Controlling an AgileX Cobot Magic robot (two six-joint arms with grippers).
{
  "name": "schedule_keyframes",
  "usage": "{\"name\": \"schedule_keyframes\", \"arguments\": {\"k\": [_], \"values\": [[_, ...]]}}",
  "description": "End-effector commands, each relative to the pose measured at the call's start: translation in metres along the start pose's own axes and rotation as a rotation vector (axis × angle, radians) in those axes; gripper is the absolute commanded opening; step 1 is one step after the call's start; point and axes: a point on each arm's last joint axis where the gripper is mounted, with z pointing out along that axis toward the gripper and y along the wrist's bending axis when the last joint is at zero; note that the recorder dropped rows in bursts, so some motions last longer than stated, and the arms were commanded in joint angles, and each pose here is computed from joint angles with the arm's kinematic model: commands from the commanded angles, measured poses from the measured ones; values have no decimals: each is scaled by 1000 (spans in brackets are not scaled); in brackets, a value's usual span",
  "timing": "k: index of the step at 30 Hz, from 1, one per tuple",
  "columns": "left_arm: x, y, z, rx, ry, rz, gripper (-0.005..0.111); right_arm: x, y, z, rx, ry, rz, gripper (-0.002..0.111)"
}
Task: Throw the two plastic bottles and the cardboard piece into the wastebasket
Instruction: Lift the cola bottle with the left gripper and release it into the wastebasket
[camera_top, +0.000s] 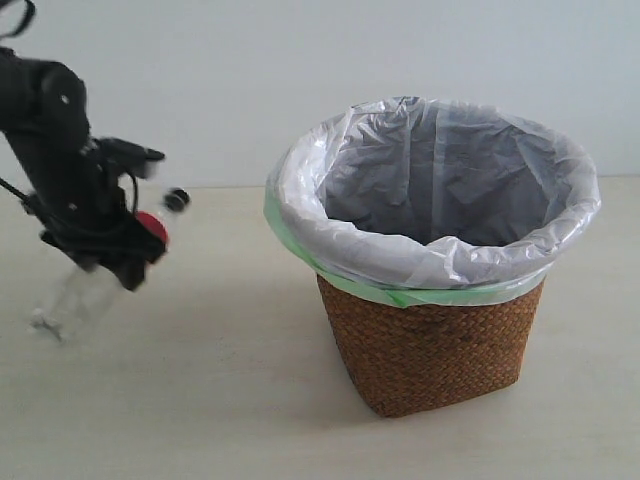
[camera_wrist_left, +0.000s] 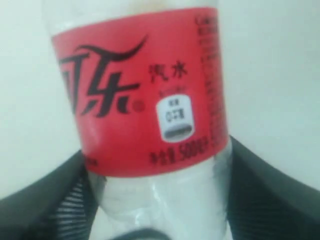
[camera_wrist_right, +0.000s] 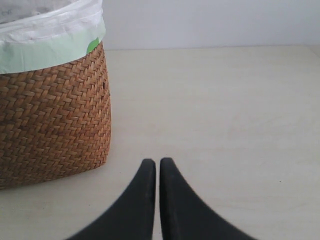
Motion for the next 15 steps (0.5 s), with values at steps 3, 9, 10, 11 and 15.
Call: {"name": "schedule_keyframes", "arguments": {"k": [3, 9, 10, 11, 15], "values": [[33, 73, -118, -680, -58, -137, 4, -1, 0, 0, 6, -12, -3, 0], [61, 84, -208, -917, -246, -182, 4, -1, 0, 0, 6, -12, -3, 0], [64, 83, -217, -920, -286, -199, 4, -1, 0, 0, 6, -12, -3, 0], [67, 82, -224, -920, -313, -209, 4, -1, 0, 0, 6, -12, -3, 0], [68, 74, -223, -802, -329, -170, 4, -1, 0, 0, 6, -12, -3, 0]]}}
